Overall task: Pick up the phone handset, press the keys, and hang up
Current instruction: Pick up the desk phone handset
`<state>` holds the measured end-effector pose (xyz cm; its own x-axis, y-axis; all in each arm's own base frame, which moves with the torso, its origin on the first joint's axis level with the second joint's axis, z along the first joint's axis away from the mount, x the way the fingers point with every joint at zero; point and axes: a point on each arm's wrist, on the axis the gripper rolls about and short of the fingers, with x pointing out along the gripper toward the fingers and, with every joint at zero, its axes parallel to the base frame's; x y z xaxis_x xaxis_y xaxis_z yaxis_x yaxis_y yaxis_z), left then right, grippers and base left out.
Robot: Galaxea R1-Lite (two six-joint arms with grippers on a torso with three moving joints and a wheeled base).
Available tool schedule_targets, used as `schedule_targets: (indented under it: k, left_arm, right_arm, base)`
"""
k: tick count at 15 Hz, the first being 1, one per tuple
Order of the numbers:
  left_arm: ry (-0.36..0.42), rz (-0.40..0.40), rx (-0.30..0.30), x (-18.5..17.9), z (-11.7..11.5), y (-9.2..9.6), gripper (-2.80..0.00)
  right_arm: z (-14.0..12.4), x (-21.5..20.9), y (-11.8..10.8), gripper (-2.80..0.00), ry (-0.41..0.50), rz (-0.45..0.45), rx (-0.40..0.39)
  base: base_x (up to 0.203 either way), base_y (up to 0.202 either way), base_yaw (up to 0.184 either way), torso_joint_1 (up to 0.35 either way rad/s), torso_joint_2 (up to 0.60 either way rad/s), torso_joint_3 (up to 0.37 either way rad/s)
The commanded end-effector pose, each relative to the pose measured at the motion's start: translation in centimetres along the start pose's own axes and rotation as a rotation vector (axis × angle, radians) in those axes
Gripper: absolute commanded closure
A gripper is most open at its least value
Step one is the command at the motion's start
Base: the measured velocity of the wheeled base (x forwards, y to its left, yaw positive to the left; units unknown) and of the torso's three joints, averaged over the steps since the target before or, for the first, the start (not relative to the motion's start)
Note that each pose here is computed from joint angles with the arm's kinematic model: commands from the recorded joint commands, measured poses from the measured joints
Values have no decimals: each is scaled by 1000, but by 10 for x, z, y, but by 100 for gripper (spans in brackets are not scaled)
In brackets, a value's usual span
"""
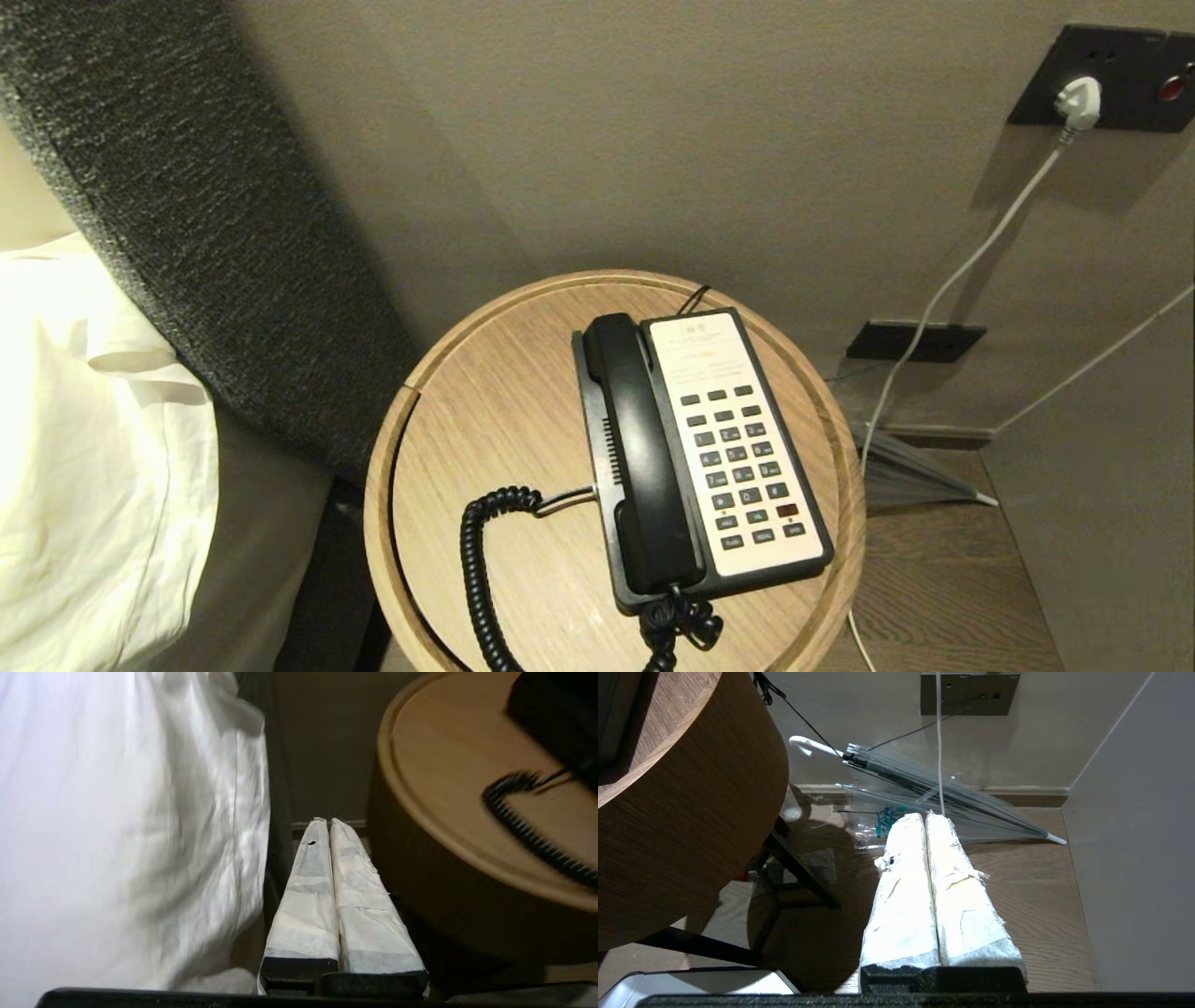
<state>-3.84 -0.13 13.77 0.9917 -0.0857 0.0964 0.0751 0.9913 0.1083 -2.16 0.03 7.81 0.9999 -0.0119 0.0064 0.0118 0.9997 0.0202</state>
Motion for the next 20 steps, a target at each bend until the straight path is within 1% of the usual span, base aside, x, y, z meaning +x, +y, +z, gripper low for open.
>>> schedule_targets:
  k: [1,2,4,5,6,8,10,11,12,14,15,16,17,18,20]
  left_arm:
    - [42,-45,-54,19,66,7,0]
    - [55,-68,-94,34,100,11,0]
    - [117,-115,-159,74,151,19,0]
    - [164,-140,-186,95,163,21,0]
    - [223,-168,-210,117,170,22,0]
    - [320,-257,-230,152,171,18,0]
    - [395,-408,-246,175,174,0,0]
    - [434,-472,-258,181,176,-10,0]
    - [479,-531,-286,184,181,-22,0]
    - [578,-624,-393,188,192,-47,0]
    - [625,-654,-422,190,193,-58,0]
    - [666,-663,-417,191,189,-69,0]
    - [697,-626,-394,196,182,-78,0]
    - [726,-613,-364,199,173,-86,0]
    - [751,-597,-304,207,164,-95,0]
  right_arm:
    - [-2,1,0,0,6,1,0]
    - [-2,1,0,0,6,0,0]
    - [-2,1,0,0,6,0,0]
    - [-2,1,0,0,6,0,0]
    - [-2,1,0,0,6,1,0]
    - [-2,1,0,0,6,1,0]
    - [-2,1,0,0,6,1,0]
    - [-2,1,0,0,6,0,0]
    - [-2,1,0,0,6,0,0]
    - [-2,1,0,0,6,0,0]
    - [-2,1,0,0,6,0,0]
    - [-2,1,0,0,6,0,0]
    - [-2,1,0,0,6,0,0]
    - [-2,1,0,0,6,0,0]
    - [-2,1,0,0,8,0,0]
  base:
    - [0,0,0,0,0,0]
    - [0,0,0,0,0,0]
    - [0,0,0,0,0,0]
    - [0,0,0,0,0,0]
    - [0,0,0,0,0,0]
    - [0,0,0,0,0,0]
    - [0,0,0,0,0,0]
    - [0,0,0,0,0,0]
    - [0,0,0,0,0,0]
    - [0,0,0,0,0,0]
    - [0,0,0,0,0,0]
    - [0,0,0,0,0,0]
    - [0,0,0,0,0,0]
    - [0,0,0,0,0,0]
    - [0,0,0,0,0,0]
